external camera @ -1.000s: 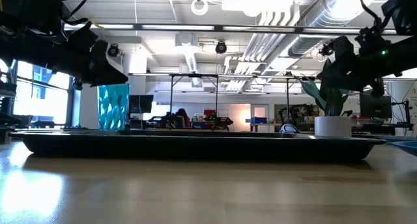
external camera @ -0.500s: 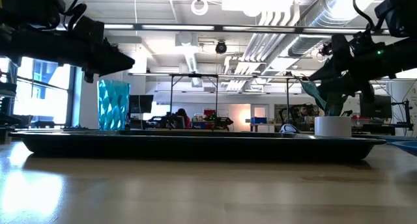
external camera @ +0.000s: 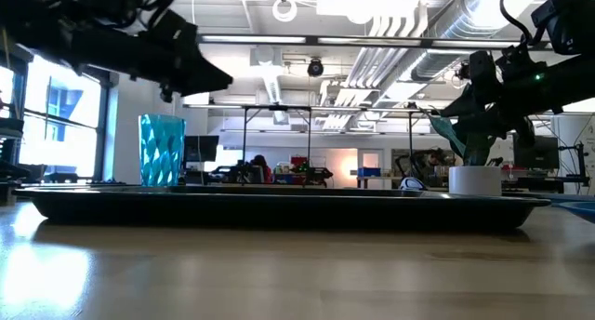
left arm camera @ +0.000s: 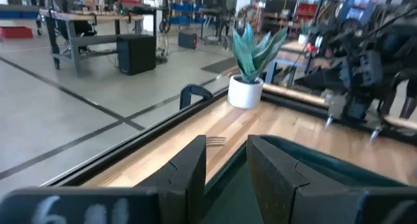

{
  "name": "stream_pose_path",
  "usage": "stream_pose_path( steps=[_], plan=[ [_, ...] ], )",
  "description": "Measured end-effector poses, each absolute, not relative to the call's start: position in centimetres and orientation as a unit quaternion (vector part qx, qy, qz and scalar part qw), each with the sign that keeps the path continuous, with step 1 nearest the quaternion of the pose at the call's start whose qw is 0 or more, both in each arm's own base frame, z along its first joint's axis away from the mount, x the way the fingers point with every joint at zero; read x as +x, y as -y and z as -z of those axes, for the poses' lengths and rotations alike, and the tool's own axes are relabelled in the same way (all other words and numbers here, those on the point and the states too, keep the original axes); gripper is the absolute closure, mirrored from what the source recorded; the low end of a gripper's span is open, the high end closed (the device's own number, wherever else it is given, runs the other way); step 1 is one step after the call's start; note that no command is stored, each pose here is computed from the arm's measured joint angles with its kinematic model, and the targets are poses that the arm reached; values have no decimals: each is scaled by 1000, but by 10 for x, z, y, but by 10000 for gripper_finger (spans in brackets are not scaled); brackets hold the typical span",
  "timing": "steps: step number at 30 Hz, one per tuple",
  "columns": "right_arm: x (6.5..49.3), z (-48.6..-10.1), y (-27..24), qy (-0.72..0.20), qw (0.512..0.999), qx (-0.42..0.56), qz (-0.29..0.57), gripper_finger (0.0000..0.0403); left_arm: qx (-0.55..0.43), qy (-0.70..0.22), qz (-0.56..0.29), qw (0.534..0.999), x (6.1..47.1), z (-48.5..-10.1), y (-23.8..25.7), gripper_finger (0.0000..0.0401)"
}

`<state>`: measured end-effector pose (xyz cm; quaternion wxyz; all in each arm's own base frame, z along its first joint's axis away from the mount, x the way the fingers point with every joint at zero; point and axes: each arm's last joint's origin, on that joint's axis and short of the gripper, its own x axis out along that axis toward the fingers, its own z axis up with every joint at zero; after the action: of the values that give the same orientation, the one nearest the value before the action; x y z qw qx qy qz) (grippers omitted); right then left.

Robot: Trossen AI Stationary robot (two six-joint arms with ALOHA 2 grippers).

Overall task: Pick and place plate/cup/fork/spoon on tray
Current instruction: Put the blue plate on the serving tray

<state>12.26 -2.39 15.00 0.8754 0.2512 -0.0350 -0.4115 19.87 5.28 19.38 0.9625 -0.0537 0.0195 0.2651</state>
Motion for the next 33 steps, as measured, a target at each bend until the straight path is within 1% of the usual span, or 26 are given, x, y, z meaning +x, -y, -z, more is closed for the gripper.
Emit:
stream_pose_path(
  steps=[3,7,11,15,20,23,27,30,33],
  plan=[
    [123,-150,23,31,880,254,401,226,-42,-42,-264,963,218,-194,-57,298],
    [125,-149,22,16,893,262,366,226,-40,-63,-233,970,248,-193,-61,298],
    [126,-147,19,-11,906,270,325,226,-71,-68,-201,975,278,-193,-66,298],
    [125,-144,19,-25,904,280,322,226,-124,-73,-163,976,312,-187,-63,298],
    [125,-141,19,-31,897,298,326,226,-127,-102,-114,980,350,-169,-47,297],
    [126,-143,18,-82,888,314,326,228,-126,-114,-92,981,366,-161,-37,297],
    [131,-150,13,-181,871,311,333,242,-133,-118,-25,984,381,-159,-29,297],
    [140,-160,7,-216,871,297,326,254,-150,-116,17,982,386,-162,-25,297],
    [151,-165,1,-246,875,277,311,262,-167,-110,38,979,388,-167,-21,297]
  ],
)
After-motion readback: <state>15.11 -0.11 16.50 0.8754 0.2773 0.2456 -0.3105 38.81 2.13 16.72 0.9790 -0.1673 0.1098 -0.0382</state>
